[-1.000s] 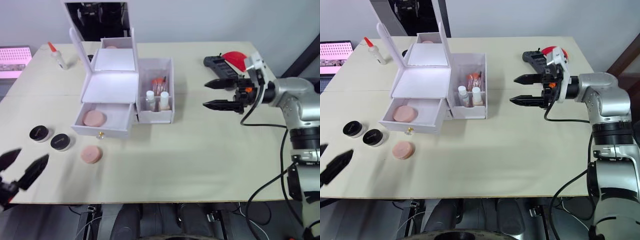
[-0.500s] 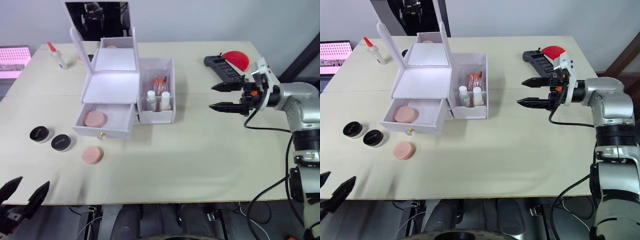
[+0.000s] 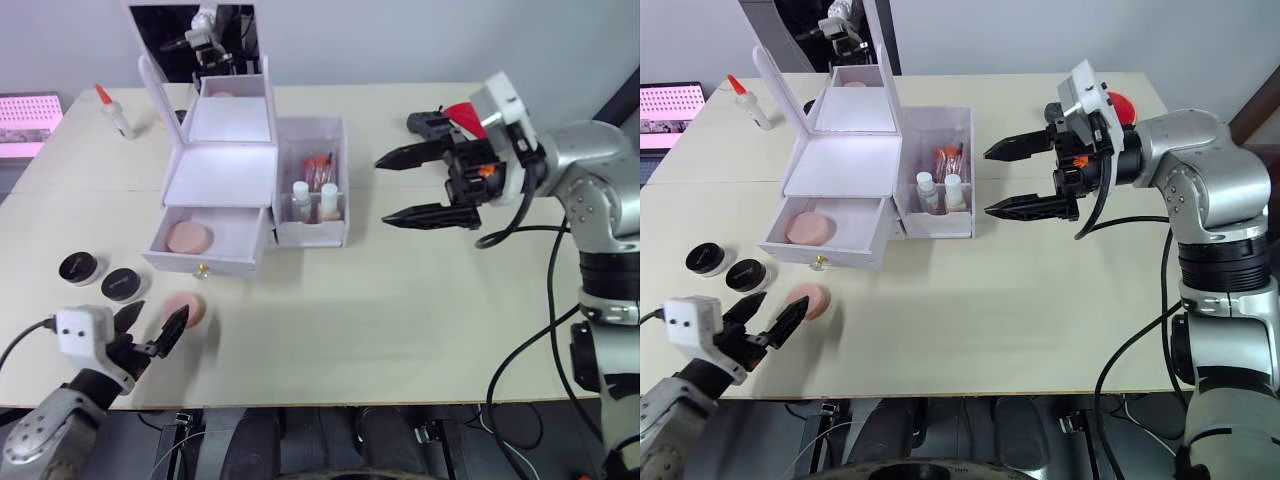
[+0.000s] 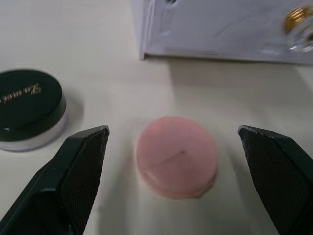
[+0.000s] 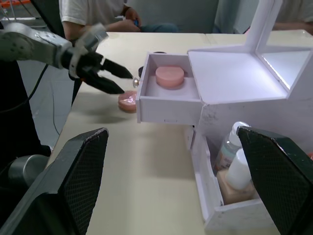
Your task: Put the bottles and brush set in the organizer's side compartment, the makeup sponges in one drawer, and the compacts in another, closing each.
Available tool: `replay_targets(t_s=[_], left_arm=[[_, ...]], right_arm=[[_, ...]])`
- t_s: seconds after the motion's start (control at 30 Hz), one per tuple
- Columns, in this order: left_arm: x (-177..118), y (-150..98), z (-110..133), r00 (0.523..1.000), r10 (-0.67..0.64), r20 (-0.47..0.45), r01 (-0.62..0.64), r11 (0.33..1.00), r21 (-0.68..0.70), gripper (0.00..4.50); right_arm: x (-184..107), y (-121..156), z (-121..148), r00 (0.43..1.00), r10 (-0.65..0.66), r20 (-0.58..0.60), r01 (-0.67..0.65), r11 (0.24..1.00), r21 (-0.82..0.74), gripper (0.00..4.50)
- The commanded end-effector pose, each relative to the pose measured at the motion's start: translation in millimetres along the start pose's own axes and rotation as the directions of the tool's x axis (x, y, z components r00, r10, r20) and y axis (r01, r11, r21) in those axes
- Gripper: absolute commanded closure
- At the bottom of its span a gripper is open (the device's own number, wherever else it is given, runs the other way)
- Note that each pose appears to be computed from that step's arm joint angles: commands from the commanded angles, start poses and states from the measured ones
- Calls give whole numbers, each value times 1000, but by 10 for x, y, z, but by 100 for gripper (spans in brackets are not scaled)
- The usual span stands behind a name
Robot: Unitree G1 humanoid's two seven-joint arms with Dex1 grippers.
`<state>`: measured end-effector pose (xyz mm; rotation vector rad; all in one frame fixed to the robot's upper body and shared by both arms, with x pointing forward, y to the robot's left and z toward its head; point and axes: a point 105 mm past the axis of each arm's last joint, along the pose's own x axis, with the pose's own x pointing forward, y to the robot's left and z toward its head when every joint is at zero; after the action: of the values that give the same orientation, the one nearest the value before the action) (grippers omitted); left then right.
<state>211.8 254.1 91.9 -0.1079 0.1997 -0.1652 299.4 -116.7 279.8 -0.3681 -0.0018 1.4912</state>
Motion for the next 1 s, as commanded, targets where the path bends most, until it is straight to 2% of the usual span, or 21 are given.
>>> replay_targets(t_s=[0.03,0.47,0.6,0.83,1.0], left_arm=[[87,-17,-38,999,19,-28,-18,999,28,5],[236,-54,-152,996,32,-88,-24,995,92,5],[249,-54,-191,993,41,-112,-26,990,135,183],[132,69,-111,994,81,-79,-70,988,138,184],[-155,244,102,991,136,13,-137,982,132,184]], right_arm=[[-46,32,159,1000,-23,15,23,998,-59,0],[-26,-8,154,999,-48,18,49,996,-73,0],[-6,-17,145,999,-43,20,44,996,-76,0],[4,-18,117,999,-26,23,28,996,-81,0],[48,-49,118,1000,-6,29,9,996,-89,0]])
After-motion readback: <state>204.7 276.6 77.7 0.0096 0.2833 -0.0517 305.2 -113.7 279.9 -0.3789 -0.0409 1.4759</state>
